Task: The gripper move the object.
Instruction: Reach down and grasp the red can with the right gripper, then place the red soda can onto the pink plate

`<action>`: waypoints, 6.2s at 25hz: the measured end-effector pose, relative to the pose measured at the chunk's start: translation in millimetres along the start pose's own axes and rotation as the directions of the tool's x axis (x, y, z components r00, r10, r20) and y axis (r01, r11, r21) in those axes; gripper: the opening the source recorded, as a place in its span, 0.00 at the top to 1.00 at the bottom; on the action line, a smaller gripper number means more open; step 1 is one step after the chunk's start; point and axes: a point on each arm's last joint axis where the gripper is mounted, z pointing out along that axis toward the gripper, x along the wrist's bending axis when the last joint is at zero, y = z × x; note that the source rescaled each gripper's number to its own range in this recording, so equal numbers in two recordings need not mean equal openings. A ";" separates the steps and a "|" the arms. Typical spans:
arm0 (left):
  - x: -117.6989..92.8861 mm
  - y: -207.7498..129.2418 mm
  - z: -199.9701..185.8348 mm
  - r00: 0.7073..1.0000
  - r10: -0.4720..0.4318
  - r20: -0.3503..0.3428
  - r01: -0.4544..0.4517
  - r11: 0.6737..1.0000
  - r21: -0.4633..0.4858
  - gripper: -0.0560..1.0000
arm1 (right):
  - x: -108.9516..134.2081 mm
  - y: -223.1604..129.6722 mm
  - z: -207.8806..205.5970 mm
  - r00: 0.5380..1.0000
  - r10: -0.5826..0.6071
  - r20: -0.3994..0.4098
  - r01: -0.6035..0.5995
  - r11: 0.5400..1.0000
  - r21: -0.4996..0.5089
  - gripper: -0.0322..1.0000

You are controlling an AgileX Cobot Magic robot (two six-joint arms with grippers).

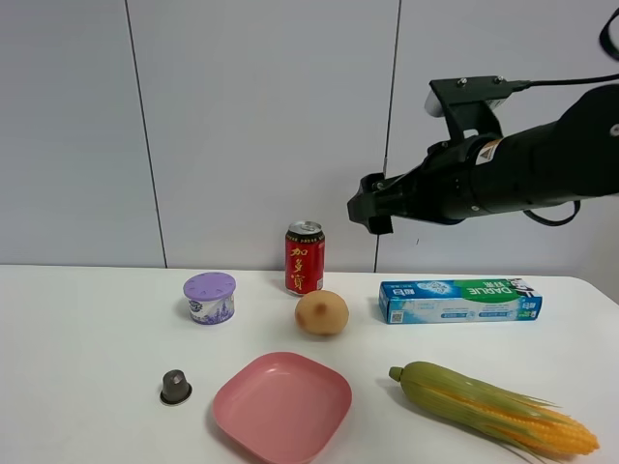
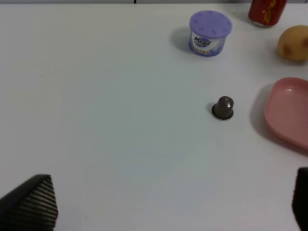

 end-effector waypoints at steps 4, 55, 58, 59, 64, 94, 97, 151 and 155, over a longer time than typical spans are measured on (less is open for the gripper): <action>0.0 0.0 0.0 1.000 0.000 0.000 0.000 1.000 0.000 0.00 | 1.9 -15.1 18.6 1.000 -0.030 0.006 0.030 0.999 -0.024 0.03; 0.0 -0.1 -0.2 1.000 0.000 0.000 0.000 1.000 -0.001 0.00 | 13.5 -72.1 159.3 0.998 -0.054 0.018 0.055 0.993 -0.101 0.03; 0.0 -0.1 -0.2 1.000 0.000 0.000 0.000 1.000 -0.001 0.00 | 14.1 -70.9 166.5 0.999 -0.048 0.015 0.050 0.992 -0.114 0.03; 0.0 -0.1 -0.2 1.000 0.000 0.000 0.000 1.000 -0.001 0.00 | 14.2 -69.8 170.2 0.999 -0.047 0.016 0.048 0.991 -0.121 0.03; 0.1 -0.1 -0.2 1.000 0.001 -0.001 -0.001 1.000 -0.001 0.00 | 15.3 -67.2 186.6 0.999 -0.036 0.011 0.037 0.992 -0.123 0.03; 0.0 -0.1 -0.2 1.000 0.000 0.000 0.000 1.000 -0.001 0.00 | 30.1 -79.3 236.6 0.998 -0.063 -0.026 0.059 0.989 -0.135 0.03; 0.0 -0.1 -0.2 1.000 0.000 0.000 0.000 1.000 -0.001 0.00 | 30.4 -79.4 241.7 0.998 -0.062 -0.026 0.058 0.989 -0.134 0.03; 0.0 -0.1 -0.2 1.000 0.000 0.000 0.000 1.000 -0.001 0.00 | 117.1 62.6 126.4 0.946 -0.123 -0.299 0.201 0.948 0.246 0.96; 0.0 -0.1 -0.2 1.000 0.000 0.000 0.000 1.000 -0.001 0.00 | 124.4 64.2 109.4 0.935 -0.111 -0.337 0.232 0.910 0.344 0.96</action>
